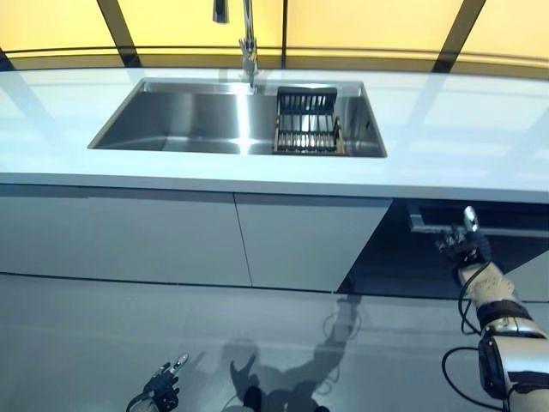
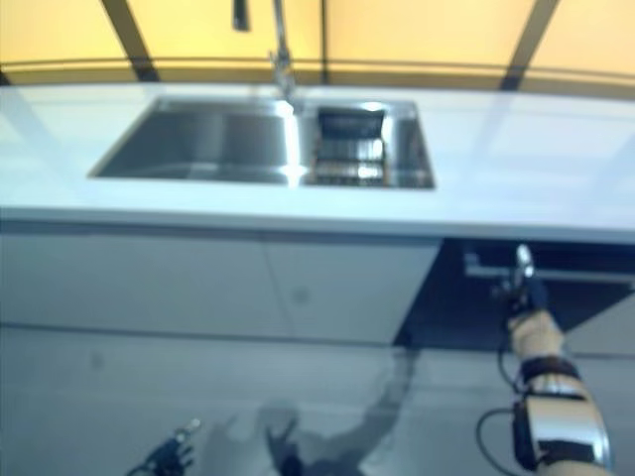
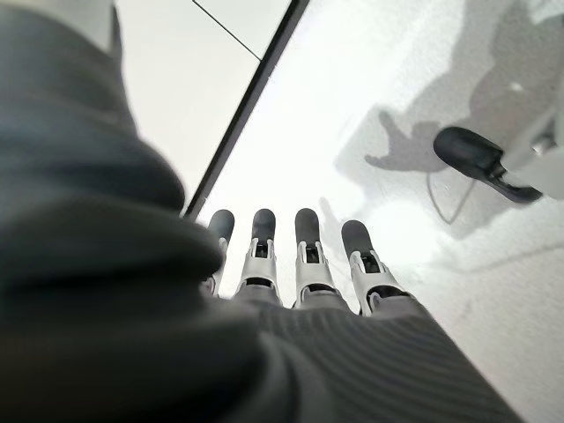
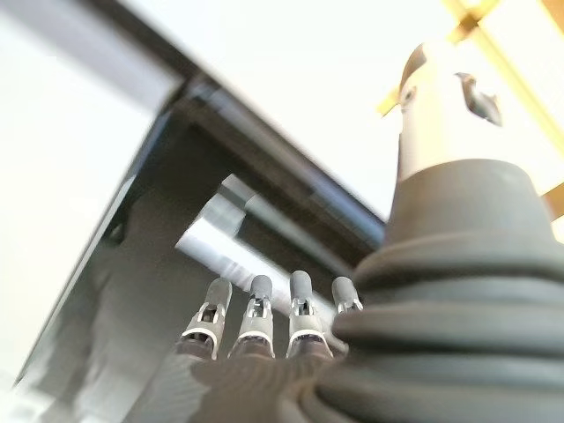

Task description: Take plates into dishwasher

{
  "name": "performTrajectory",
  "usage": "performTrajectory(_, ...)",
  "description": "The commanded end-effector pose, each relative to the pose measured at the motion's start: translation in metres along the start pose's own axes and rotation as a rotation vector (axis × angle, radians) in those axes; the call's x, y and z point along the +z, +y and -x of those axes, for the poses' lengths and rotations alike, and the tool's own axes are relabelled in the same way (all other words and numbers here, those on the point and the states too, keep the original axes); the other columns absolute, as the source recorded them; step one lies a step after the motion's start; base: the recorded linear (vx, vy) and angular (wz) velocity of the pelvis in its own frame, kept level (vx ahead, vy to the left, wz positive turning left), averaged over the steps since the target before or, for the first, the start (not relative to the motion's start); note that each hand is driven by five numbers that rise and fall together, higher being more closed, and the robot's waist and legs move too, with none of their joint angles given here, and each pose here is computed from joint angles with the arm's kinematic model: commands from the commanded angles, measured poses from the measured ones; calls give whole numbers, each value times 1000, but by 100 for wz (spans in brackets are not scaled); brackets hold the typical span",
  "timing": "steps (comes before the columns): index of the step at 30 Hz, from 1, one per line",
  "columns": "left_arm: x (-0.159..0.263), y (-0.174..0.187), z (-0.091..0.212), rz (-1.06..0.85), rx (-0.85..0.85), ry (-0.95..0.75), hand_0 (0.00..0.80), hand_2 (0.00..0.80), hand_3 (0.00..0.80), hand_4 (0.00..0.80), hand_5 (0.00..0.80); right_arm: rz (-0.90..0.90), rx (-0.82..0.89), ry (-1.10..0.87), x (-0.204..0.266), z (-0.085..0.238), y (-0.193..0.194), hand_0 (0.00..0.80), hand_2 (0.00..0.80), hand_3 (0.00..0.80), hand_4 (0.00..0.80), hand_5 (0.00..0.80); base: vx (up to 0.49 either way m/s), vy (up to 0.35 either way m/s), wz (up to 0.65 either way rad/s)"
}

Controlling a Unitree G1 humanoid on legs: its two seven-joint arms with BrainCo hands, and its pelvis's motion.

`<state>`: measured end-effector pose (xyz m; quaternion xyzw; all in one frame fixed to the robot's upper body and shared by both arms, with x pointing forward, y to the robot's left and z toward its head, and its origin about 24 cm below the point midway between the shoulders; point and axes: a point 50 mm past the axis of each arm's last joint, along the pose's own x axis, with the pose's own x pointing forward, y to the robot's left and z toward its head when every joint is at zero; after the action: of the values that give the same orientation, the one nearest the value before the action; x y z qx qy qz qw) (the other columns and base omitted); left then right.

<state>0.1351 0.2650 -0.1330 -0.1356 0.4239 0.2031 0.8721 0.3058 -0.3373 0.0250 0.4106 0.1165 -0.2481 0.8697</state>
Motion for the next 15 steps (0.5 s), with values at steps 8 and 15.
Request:
performTrajectory(8,6,0,-3,-35,3,-26,0,0,0,0,0,60,-101,207,-74,23,-62,0,0,0,0,0,-7,18,1)
performTrajectory(15,-7,-1,-3,-66,30,21,0,0,0,0,0,391,-205,384,-109,46,-102,0,0,0,0,0,3,35,-3)
